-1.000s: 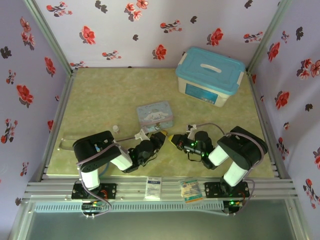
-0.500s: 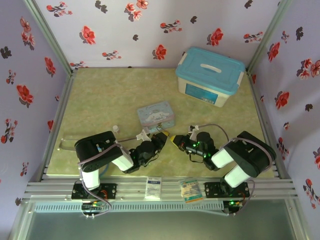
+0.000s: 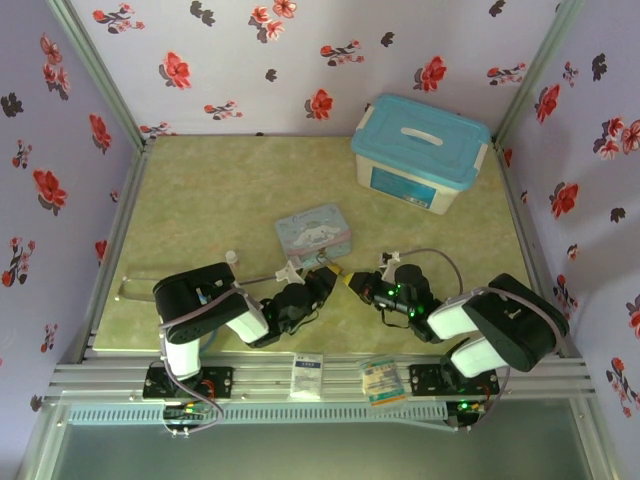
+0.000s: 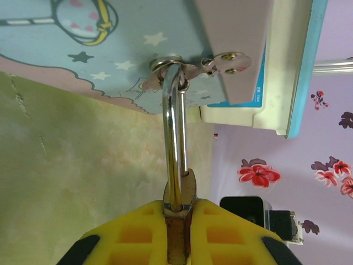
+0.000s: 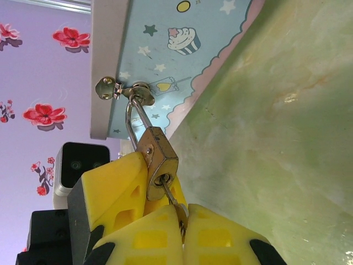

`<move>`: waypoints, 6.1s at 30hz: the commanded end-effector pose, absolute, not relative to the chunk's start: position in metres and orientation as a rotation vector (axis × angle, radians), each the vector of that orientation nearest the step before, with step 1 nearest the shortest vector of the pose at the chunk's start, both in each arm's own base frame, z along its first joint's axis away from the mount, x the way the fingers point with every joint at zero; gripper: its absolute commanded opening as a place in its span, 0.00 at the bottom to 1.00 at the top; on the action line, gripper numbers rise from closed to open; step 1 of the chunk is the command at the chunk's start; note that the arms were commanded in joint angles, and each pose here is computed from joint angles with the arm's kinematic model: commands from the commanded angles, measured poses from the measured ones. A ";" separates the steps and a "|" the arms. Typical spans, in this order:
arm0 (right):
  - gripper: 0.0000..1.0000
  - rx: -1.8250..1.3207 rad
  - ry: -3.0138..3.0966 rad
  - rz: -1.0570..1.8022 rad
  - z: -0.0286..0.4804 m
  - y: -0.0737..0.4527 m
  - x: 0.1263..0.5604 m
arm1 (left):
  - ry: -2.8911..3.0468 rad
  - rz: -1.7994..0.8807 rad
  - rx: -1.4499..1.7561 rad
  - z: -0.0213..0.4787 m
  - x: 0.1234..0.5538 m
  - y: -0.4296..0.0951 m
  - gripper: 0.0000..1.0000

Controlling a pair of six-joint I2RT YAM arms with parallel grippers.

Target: Unlock the padlock with the key

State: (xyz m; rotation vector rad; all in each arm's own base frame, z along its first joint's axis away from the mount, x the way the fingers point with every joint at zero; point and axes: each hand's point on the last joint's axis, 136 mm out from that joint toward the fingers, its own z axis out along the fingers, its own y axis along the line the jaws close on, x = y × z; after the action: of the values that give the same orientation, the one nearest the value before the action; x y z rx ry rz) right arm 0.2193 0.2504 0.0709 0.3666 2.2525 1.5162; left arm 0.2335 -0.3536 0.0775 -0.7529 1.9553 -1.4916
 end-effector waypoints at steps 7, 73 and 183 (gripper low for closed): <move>0.00 0.252 2.144 1.549 0.101 0.260 0.225 | 1.963 -1.635 -0.666 0.095 0.218 -0.382 0.00; 0.00 0.473 2.254 1.530 0.047 0.240 0.205 | 1.915 -1.526 -0.769 0.080 0.225 -0.362 0.00; 0.00 0.375 2.350 1.344 0.071 0.222 0.211 | 1.884 -1.606 -0.790 0.091 0.224 -0.391 0.00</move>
State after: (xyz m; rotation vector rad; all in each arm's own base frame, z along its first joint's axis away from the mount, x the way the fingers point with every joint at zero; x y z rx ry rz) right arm 0.2144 0.2248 0.0726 0.3675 2.3469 1.3409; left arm 0.2221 -0.3778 0.0624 -0.8013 1.9699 -1.5079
